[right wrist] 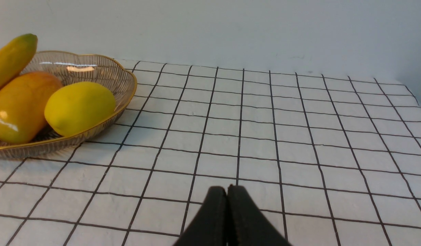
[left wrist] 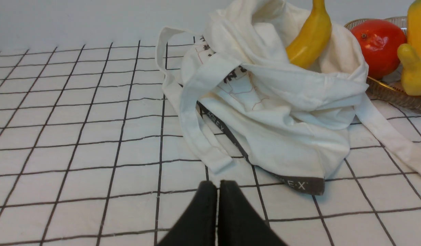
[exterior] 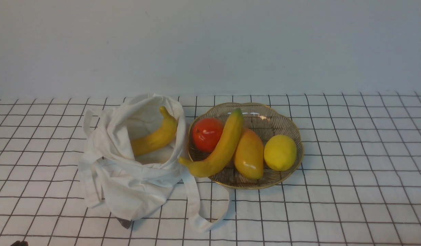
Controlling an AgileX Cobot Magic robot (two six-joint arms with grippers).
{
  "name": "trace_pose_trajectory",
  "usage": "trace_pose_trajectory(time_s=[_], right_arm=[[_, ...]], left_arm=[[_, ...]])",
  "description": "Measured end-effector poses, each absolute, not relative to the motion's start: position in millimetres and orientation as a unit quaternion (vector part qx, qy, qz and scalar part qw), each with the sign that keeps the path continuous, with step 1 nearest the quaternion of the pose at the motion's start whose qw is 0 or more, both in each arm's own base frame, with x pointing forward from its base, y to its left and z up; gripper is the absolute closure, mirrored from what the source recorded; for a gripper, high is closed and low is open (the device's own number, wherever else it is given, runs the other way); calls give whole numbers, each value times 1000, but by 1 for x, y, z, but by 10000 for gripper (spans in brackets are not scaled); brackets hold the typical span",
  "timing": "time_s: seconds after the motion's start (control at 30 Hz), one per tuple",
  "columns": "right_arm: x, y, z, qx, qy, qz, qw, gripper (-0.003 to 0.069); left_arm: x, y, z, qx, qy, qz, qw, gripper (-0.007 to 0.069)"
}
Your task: Take the fruit out of the bag on the white checkered tablecloth and place them on the plate.
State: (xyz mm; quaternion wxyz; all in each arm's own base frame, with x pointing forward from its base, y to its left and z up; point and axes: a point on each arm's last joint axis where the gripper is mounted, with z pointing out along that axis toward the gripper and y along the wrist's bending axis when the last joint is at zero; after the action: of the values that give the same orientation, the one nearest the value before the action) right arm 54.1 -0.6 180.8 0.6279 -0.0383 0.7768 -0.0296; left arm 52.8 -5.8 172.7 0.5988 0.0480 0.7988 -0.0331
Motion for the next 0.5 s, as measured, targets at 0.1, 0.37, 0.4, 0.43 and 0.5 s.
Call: trace_pose_trajectory(time_s=[0.1,0.37,0.4,0.43,0.5], right_arm=[[54,-1,181,-38,777,-30,628,673],[54,-1,181,-40,777,-31,628,673],[54,-1,181,-40,777,-31,628,673],[54,-1,181,-40,777,-31,628,673],[54,-1,181,-40,777,-31,628,673]], left_arm=[[52,-6,171,48,804,-33,591,633],[52,-6,171,48,804,-32,591,633],[52,-6,171,48,804,-32,591,633],[52,-6,171,48,805,-32,591,633],[52,-6,171,48,805,-32,590,633]])
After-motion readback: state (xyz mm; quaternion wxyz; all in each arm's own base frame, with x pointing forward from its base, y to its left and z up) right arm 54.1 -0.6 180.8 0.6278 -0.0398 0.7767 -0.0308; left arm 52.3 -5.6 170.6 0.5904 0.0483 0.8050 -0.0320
